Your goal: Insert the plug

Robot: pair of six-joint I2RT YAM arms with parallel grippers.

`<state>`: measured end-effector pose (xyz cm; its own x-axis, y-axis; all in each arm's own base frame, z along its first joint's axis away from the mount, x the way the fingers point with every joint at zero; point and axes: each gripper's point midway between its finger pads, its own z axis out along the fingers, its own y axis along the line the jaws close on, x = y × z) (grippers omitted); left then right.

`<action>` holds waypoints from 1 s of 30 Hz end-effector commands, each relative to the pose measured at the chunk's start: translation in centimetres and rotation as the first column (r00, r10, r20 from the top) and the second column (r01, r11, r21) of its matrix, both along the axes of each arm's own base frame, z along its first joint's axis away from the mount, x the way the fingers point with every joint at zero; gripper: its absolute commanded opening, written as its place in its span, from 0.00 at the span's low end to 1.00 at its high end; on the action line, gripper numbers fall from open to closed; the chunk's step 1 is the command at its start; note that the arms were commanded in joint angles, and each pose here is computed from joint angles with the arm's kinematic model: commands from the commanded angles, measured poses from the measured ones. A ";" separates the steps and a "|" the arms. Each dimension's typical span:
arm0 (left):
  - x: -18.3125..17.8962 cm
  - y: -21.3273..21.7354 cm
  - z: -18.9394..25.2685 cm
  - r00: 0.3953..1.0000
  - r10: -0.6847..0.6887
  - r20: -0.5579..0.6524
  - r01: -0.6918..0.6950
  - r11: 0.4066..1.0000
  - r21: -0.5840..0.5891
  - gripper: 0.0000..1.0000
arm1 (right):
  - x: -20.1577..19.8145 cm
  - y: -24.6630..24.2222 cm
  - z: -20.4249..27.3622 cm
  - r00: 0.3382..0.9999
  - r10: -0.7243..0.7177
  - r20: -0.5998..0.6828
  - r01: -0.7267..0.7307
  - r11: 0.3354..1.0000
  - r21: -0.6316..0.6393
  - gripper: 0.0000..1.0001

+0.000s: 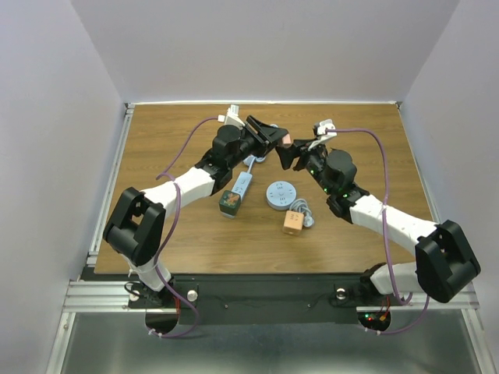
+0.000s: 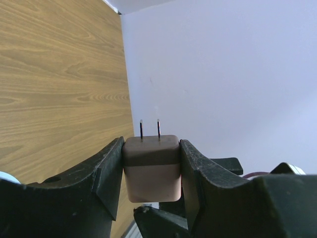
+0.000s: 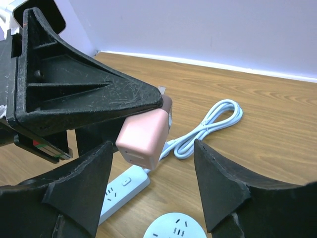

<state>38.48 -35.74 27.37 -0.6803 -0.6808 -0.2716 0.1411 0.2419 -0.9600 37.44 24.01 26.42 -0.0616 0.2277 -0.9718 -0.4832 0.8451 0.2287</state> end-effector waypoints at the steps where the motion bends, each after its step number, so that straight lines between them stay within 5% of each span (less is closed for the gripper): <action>1: -0.8 0.3 4.2 0.996 -0.006 0.088 0.012 0.997 -0.075 0.00 | 0.2 -0.1 4.3 0.992 -0.026 0.120 0.019 0.998 0.054 0.69; 11: -1.5 0.2 4.0 0.997 -0.023 0.080 0.029 0.996 -0.082 0.00 | 1.3 0.3 4.3 0.988 -0.039 0.147 0.034 0.999 0.036 0.45; 15: -2.0 -0.1 4.3 0.996 -0.049 0.080 0.058 0.992 -0.111 0.00 | 1.7 0.7 4.4 0.986 -0.033 0.165 0.028 0.999 0.034 0.19; 22: -2.8 -0.7 3.7 0.990 -0.106 0.093 0.117 0.987 -0.112 0.02 | 2.0 0.2 4.8 0.979 -0.064 0.192 0.060 0.998 0.031 0.00; 30: -2.2 -0.2 2.5 0.985 -0.134 0.112 0.144 0.985 -0.092 0.69 | 1.5 -1.3 4.4 0.982 -0.109 0.152 0.112 0.994 -0.014 0.00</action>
